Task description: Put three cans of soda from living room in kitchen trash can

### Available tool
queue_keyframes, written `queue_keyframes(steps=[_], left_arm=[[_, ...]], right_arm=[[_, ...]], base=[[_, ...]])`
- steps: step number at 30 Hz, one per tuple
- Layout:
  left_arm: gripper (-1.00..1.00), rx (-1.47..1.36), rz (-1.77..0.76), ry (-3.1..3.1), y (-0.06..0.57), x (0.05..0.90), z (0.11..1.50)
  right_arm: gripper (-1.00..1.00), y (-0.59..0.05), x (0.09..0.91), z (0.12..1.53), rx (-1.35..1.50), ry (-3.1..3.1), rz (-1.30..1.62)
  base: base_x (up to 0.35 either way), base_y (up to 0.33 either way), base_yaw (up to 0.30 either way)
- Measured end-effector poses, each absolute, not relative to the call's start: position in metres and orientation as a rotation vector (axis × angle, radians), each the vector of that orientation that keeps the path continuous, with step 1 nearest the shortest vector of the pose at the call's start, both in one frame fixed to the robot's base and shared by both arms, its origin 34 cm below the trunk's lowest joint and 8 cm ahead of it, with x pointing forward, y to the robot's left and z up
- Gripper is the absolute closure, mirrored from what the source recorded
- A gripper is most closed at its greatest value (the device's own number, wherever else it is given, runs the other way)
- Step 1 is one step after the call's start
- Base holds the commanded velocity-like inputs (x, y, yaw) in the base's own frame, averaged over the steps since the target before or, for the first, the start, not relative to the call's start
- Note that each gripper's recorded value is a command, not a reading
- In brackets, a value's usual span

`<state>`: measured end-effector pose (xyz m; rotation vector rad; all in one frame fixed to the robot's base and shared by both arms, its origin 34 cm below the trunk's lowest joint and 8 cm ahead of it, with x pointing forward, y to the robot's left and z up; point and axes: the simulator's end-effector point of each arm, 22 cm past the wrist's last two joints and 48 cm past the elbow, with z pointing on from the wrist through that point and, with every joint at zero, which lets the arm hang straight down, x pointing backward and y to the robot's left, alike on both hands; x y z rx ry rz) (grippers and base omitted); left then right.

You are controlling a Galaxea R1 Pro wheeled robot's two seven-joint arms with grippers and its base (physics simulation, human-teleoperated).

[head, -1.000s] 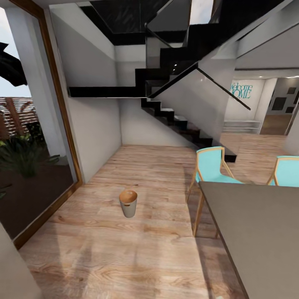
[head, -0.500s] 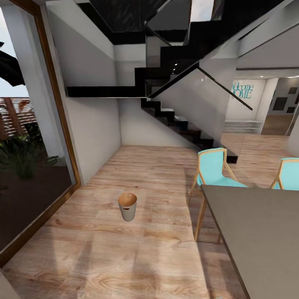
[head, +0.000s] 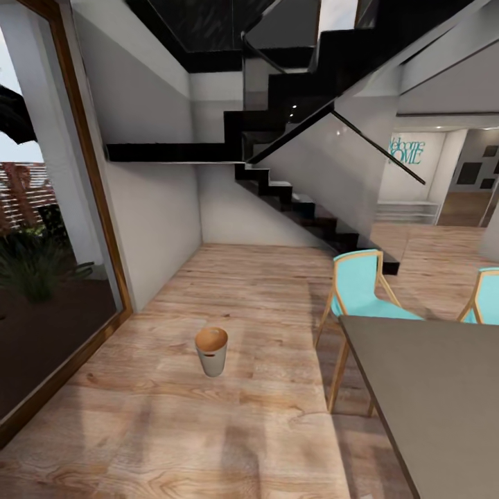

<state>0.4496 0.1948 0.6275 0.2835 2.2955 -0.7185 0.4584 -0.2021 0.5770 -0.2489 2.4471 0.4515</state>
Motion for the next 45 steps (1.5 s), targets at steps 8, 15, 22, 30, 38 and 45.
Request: queue_keyframes(steps=[8, 15, 22, 30, 38, 45], left_arm=[[-1.00, 0.283, -0.718, 2.296, 0.1948, 0.4496, 0.6275], [-1.00, 0.284, -0.718, 2.295, 0.1948, 0.4497, 0.6276], [-1.00, 0.281, -0.717, 2.295, 0.1956, 0.4499, 0.6276], [-1.00, 0.280, -0.717, 2.295, 0.1959, 0.4500, 0.6276], [-1.00, 0.280, -0.717, 2.295, 0.1959, 0.4500, 0.6276], [-1.00, 0.281, -0.716, 2.294, 0.1959, 0.4501, 0.6277]], right_arm=[[-1.00, -0.2021, 0.4584, 0.5770, -0.249, 2.447, 0.452], [-1.00, -0.2021, 0.4584, 0.5770, -0.249, 2.447, 0.452], [-1.00, -0.2021, 0.4584, 0.5770, -0.249, 2.447, 0.452], [-1.00, -0.2021, 0.4584, 0.5770, -0.249, 2.447, 0.452], [-1.00, -0.2021, 0.4585, 0.5770, -0.249, 2.447, 0.452], [-1.00, -0.2021, 0.4585, 0.5770, -0.249, 2.447, 0.451]], base=[[0.156, 0.000, 0.000], [0.194, 0.000, 0.000], [0.208, 0.000, 0.000], [0.113, 0.000, 0.000], [0.172, 0.000, 0.000], [0.110, 0.000, 0.000]])
